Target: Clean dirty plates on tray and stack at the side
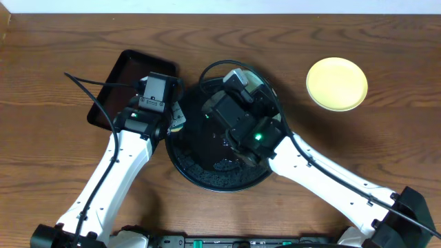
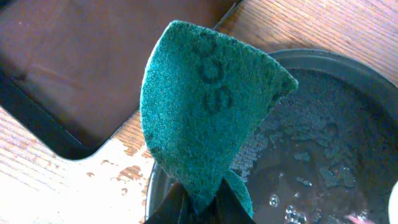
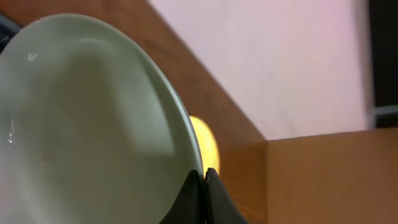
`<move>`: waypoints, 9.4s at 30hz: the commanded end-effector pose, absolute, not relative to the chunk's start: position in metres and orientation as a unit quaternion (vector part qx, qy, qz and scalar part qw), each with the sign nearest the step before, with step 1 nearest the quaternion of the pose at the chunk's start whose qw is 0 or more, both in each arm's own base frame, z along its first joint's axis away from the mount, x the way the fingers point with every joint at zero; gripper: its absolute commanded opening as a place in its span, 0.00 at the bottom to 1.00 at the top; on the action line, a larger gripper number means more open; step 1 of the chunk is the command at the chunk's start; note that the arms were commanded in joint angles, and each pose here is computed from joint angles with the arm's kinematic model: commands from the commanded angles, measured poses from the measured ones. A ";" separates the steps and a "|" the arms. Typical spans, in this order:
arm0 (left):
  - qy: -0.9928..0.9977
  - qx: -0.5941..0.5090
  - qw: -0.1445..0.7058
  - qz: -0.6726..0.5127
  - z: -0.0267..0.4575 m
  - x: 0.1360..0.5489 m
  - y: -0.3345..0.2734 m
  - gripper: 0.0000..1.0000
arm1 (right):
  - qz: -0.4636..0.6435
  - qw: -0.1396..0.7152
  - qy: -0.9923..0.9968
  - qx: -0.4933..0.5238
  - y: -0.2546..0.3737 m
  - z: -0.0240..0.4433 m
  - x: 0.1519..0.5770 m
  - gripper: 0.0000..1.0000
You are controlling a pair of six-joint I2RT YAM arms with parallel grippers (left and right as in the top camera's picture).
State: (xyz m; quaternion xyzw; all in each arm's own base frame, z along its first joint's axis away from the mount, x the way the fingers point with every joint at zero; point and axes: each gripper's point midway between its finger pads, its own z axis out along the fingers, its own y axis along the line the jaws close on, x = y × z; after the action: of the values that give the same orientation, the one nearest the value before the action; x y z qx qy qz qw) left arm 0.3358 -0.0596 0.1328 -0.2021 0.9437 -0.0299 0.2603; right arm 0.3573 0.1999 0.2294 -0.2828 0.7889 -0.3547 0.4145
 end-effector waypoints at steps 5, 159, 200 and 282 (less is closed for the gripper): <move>0.947 -0.197 0.253 -0.025 0.128 0.334 -0.058 0.07 | -0.411 0.444 0.757 -0.245 0.190 0.265 0.355 0.01; 0.899 -0.348 0.212 -0.161 0.154 0.314 -0.004 0.79 | 0.091 0.250 0.956 -0.123 0.151 0.248 0.212 0.99; 0.899 -0.348 0.212 -0.161 0.154 0.314 -0.004 0.80 | 0.200 0.462 0.864 0.016 0.088 0.144 0.227 0.99; 0.899 -0.348 0.212 -0.161 0.154 0.314 -0.004 0.80 | -0.004 0.681 0.732 0.021 -0.011 0.157 0.246 0.99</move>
State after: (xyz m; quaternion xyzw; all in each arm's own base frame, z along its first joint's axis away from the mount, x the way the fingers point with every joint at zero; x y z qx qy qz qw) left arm 0.3155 -0.0030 0.1566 -0.3470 0.8983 -0.1603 0.2168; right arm 0.2463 -0.0095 0.1567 0.0269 0.7339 0.0027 0.6787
